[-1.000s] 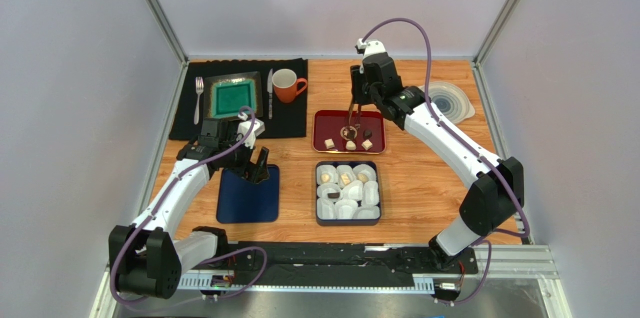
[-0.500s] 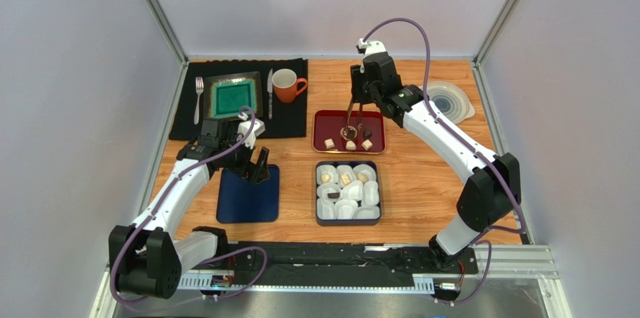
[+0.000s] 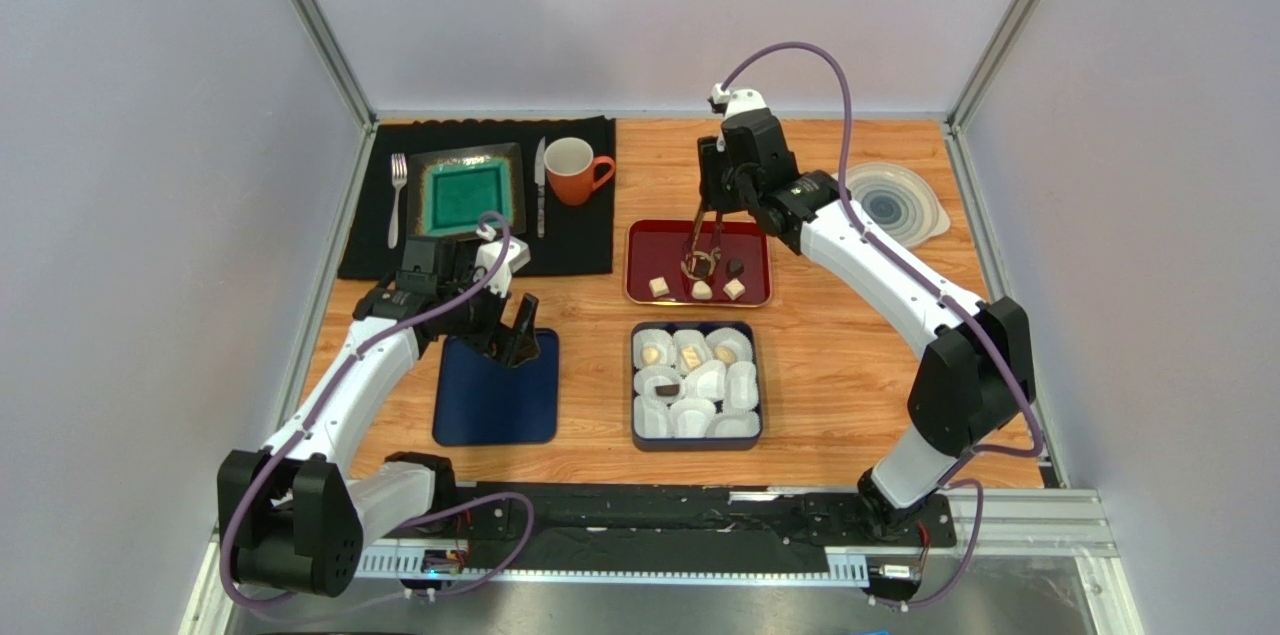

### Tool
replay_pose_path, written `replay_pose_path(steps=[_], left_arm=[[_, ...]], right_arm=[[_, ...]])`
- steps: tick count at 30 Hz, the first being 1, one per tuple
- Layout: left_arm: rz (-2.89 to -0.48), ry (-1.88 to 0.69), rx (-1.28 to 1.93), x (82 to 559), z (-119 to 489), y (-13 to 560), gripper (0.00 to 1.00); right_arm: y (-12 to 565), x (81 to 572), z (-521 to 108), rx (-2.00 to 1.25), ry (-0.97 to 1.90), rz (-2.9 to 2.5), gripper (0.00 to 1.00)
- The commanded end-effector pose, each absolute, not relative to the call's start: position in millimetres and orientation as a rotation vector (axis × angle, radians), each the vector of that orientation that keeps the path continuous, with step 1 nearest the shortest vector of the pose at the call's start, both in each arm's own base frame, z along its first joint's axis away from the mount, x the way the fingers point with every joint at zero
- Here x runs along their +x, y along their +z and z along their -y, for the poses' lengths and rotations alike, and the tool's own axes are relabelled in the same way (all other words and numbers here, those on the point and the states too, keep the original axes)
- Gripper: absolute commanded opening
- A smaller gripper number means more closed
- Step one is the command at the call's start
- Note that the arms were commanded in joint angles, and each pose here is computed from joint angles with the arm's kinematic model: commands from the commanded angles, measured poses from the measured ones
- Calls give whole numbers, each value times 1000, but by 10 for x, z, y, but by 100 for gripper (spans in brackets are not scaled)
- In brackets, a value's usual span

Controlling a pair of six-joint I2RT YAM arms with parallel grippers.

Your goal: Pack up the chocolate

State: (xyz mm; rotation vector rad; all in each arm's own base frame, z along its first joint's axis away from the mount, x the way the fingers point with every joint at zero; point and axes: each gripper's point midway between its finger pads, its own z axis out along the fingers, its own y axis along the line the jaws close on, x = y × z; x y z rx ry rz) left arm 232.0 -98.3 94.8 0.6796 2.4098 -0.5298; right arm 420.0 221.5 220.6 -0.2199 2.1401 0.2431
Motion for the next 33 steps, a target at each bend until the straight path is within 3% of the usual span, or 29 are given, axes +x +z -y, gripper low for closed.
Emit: replay_pose_path(steps=[1, 12, 22, 33], left_arm=[[-2351, -528, 697, 2412, 1005, 1106, 99], [-2356, -518, 697, 2408, 992, 1078, 99], [-2363, -515, 692, 2399, 983, 1048, 99], [-2355, -515, 693, 2399, 986, 1078, 99]], right_arm=[[2296, 4298, -2244, -206, 258, -2089, 41], [2163, 4278, -2258, -224, 259, -2118, 38], [2166, 4288, -2260, -243, 249, -2118, 21], [3038, 4115, -2284, -258, 346, -1976, 13]])
